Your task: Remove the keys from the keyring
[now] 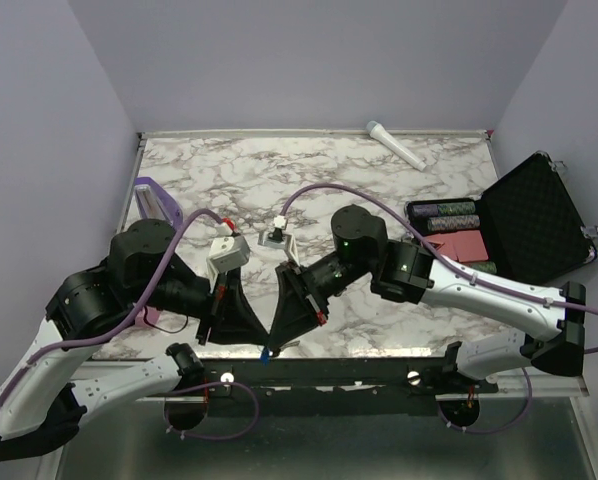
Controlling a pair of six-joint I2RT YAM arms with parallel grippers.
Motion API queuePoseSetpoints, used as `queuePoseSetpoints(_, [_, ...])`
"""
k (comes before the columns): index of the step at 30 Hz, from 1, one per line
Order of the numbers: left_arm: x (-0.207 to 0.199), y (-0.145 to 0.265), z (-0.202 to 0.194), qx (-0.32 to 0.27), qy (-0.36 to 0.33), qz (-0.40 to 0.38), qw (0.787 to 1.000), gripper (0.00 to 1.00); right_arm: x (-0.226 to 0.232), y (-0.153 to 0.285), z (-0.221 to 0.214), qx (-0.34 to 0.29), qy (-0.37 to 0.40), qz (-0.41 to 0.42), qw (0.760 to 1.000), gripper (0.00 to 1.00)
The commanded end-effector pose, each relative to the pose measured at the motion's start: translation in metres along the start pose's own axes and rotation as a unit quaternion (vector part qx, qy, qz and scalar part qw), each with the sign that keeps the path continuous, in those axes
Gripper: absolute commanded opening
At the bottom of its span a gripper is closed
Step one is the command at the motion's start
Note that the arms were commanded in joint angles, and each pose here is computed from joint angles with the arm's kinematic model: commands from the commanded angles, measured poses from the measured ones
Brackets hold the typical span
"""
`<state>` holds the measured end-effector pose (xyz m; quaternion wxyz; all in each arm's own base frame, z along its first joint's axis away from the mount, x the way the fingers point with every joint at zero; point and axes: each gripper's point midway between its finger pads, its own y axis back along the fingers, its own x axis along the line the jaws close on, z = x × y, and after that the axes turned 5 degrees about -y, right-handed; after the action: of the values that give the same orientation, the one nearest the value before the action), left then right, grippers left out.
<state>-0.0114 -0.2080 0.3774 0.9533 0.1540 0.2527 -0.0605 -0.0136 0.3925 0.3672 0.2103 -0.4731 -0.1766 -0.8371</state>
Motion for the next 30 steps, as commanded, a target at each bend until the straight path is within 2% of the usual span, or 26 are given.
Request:
queuePoseSetpoints(1, [0.038,0.007,0.035,-0.056,0.004,0.137,0.989,0.35,-0.014,0.001,0.030,-0.089,0.032,-0.037,0.995,0.01])
queuePoseSetpoints(4, [0.043,0.015,0.047,-0.087,0.020,0.172,0.981,0.45,-0.017,0.005,0.026,-0.095,0.028,-0.045,0.994,0.01])
queuePoseSetpoints(11, [0.043,0.037,0.069,-0.163,0.039,0.220,0.961,0.61,-0.017,0.011,0.030,-0.122,0.038,-0.058,0.990,0.01])
queuePoseSetpoints(15, [0.046,0.070,0.078,-0.251,0.066,0.274,0.926,0.76,-0.019,0.022,0.043,-0.177,0.040,-0.089,0.979,0.01])
queuePoseSetpoints(18, [0.034,0.081,0.079,-0.322,0.061,0.238,0.914,0.90,-0.020,0.033,0.057,-0.224,0.037,-0.115,0.967,0.01])
queuePoseSetpoints(19, [0.033,0.082,0.076,-0.338,0.066,0.230,0.910,0.92,-0.017,0.034,0.060,-0.233,0.041,-0.113,0.965,0.01])
queuePoseSetpoints(22, [0.033,0.084,0.072,-0.369,0.070,0.213,0.902,0.95,-0.010,0.038,0.066,-0.250,0.052,-0.106,0.961,0.01])
queuePoseSetpoints(25, [0.028,0.079,0.071,-0.378,0.066,0.184,0.905,0.95,0.009,0.041,0.074,-0.274,0.082,-0.073,0.956,0.01])
queuePoseSetpoints(27, [0.025,0.075,0.073,-0.379,0.064,0.169,0.908,0.93,0.019,0.043,0.076,-0.281,0.097,-0.055,0.953,0.01])
queuePoseSetpoints(30, [0.022,0.071,0.075,-0.375,0.058,0.154,0.912,0.85,0.032,0.043,0.078,-0.284,0.112,-0.032,0.952,0.01])
